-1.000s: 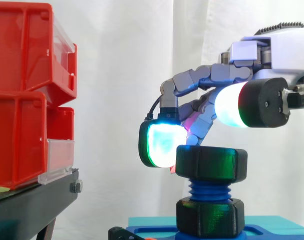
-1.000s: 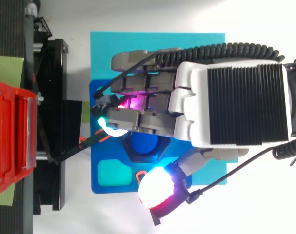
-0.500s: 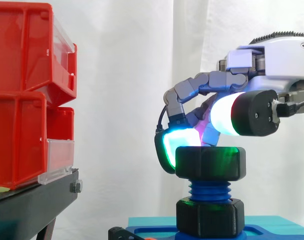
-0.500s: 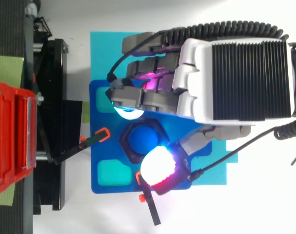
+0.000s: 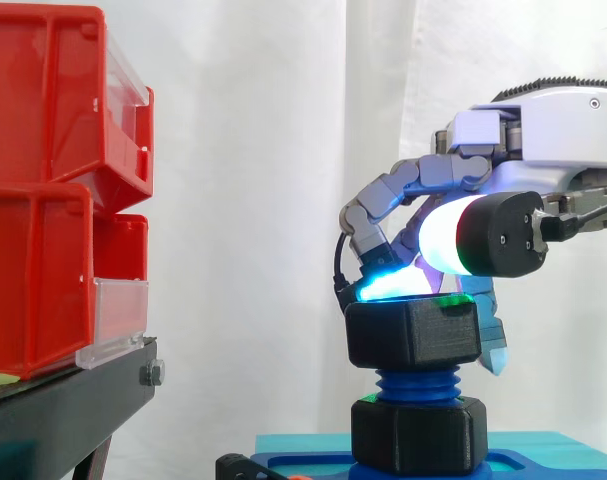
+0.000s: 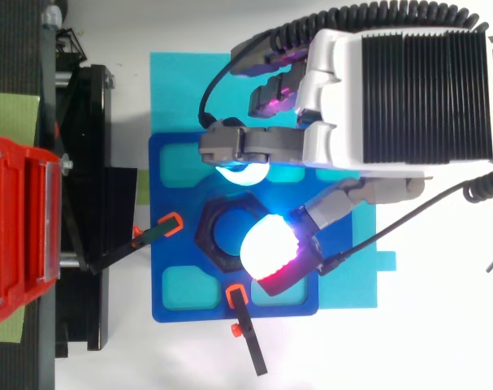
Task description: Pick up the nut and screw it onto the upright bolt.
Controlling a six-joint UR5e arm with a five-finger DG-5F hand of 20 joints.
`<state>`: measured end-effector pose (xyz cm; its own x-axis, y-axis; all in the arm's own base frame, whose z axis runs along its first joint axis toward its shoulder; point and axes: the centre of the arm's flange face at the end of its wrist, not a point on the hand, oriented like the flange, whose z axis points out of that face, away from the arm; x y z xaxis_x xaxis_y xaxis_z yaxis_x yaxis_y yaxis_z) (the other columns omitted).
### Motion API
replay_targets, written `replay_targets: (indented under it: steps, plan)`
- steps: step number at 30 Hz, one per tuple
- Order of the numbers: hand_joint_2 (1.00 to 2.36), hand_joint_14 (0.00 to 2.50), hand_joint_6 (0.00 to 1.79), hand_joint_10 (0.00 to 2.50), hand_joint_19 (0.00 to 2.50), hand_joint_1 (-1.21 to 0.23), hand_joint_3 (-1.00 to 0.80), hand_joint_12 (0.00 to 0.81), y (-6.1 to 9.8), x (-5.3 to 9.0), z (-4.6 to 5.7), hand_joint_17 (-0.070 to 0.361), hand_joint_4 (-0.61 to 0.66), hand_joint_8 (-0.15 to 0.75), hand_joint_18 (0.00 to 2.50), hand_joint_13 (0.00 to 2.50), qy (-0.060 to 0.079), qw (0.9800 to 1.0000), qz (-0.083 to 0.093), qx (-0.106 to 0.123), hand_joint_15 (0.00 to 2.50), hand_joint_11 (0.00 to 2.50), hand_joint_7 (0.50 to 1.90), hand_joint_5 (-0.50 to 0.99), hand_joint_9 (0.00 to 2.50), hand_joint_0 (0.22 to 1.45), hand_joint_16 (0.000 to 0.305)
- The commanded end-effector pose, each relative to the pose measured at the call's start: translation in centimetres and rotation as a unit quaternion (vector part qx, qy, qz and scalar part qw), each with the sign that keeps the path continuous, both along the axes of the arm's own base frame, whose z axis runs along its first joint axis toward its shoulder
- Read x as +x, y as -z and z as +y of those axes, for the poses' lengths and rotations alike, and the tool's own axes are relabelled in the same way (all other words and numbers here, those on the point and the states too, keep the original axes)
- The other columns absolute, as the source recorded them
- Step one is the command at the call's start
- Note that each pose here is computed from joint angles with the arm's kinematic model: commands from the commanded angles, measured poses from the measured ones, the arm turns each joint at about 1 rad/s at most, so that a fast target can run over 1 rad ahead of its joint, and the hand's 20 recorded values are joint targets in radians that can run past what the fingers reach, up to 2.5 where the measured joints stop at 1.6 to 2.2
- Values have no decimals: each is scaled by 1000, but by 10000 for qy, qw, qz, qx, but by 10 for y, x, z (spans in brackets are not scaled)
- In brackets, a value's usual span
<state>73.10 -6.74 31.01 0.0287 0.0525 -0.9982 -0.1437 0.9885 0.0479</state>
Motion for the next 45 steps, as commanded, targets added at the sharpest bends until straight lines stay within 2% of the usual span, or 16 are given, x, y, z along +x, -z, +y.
replay_targets:
  steps: [1, 3, 5, 7, 11, 17, 19, 20, 25, 29, 32, 41, 45]
  plan:
    - [1000, 1, 576, 5, 117, -306, -500, 121, -3, 0, -2, 22, 74, 253, 882, 1235, -8, 10000, -27, 4, 16, 106, 1482, 62, 1739, 526, 10]
    - [1000, 0, 527, 4, 117, -303, -500, 131, -6, 1, -3, 25, 120, 251, 850, 1214, -23, 10000, -57, 5, 10, 106, 1555, 62, 1695, 525, 11]
    - [1000, 0, 502, 4, 117, -302, -500, 132, -9, 3, -3, 27, 160, 262, 841, 1187, -46, 9999, -96, 7, 7, 105, 1483, 43, 1651, 523, 12]
    - [1000, 0, 505, 3, 127, -301, -500, 141, -12, 4, -3, 31, 182, 262, 830, 1159, -62, 9999, -126, 8, 8, 94, 1268, 11, 1588, 521, 14]
    - [1000, 2, 505, 2, 135, -301, -500, 140, -24, 8, -1, 34, 208, 259, 829, 1152, -138, 9996, -243, 4, 10, 95, 1146, -10, 1565, 520, 15]
    - [1000, 0, 504, 0, 150, -300, -500, 150, -23, 9, 5, 40, 211, 246, 819, 1111, -176, 9994, -282, 0, 10, 74, 1028, -38, 1469, 516, 18]
    - [1000, 0, 503, 0, 122, -290, -500, 164, -23, 10, 7, 43, 190, 225, 702, 939, -183, 9994, -290, 1, 0, 0, 822, -62, 1244, 509, 19]
    - [1000, 0, 503, 0, 105, -285, -500, 167, -24, 10, 11, 43, 178, 214, 661, 911, -199, 9993, -305, 4, 0, 0, 762, -67, 1167, 505, 19]
    - [1000, 0, 501, 0, 0, -268, -500, 182, -24, 12, 24, 48, 174, 172, 393, 692, -229, 9993, -304, 12, 0, 0, 589, -91, 878, 491, 22]
    - [1000, 0, 501, 0, 0, -247, -500, 201, -23, 12, 29, 55, 171, 157, 192, 567, -207, 9994, -280, 22, 0, 0, 554, -96, 716, 478, 24]
    - [1000, 0, 500, 0, 0, -241, -500, 210, -23, 12, 35, 58, 171, 152, 114, 505, -245, 9993, -264, 22, 0, 0, 545, -98, 650, 472, 26]
    - [1000, 0, 501, 0, 0, -233, -500, 218, -20, 11, 35, 59, 190, 158, 87, 490, -246, 9995, -210, 24, 0, 0, 569, -91, 615, 468, 26]
    - [1000, 0, 501, 0, 0, -231, -500, 220, -10, 7, 36, 58, 189, 162, 79, 480, -261, 9996, -110, 14, 0, 0, 594, -77, 618, 469, 26]
